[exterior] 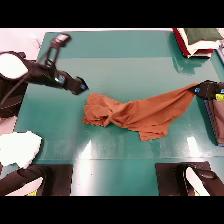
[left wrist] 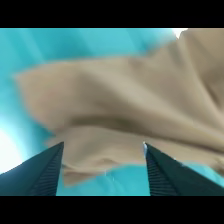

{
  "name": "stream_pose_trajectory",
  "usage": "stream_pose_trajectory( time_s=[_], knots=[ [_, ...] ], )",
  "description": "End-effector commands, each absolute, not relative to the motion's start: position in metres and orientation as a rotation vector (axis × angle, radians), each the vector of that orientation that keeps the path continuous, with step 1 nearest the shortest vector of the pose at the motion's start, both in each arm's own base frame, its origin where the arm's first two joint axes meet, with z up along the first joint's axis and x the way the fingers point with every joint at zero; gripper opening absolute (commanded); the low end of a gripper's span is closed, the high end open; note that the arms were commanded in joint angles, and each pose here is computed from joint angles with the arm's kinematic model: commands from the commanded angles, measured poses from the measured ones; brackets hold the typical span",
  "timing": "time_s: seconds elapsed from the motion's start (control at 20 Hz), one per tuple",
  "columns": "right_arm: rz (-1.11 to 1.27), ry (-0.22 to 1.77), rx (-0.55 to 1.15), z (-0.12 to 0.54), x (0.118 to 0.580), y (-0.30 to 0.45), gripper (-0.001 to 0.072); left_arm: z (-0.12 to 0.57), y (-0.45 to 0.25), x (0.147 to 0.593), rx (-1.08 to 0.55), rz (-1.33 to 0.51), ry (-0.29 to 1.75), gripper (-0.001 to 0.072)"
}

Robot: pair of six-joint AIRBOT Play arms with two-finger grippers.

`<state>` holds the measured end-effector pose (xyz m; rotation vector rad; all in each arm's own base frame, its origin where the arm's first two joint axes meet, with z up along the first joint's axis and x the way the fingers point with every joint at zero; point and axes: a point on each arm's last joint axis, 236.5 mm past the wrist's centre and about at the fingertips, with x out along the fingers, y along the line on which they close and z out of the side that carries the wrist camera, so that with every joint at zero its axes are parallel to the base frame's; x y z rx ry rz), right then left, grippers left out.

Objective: Fold the shirts.

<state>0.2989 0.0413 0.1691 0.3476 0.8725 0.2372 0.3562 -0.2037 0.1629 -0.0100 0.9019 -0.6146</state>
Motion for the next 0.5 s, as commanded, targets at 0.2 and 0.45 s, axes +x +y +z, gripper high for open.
stream_pose_trajectory(
  time_s=[0.2, 0.45],
  knots=[
    [0.241, 0.913, 0.361, 0.158, 0.302, 0.041, 0.0014, 0.067, -0.161, 0.426, -0.181, -0.445, 1.096, 0.0586],
    [0.244, 0.956, 0.37, 0.148, 0.303, 0.041, 0.0015, -0.032, -0.185, 0.441, -0.34, -0.441, 1.285, 0.0587]
  ],
)
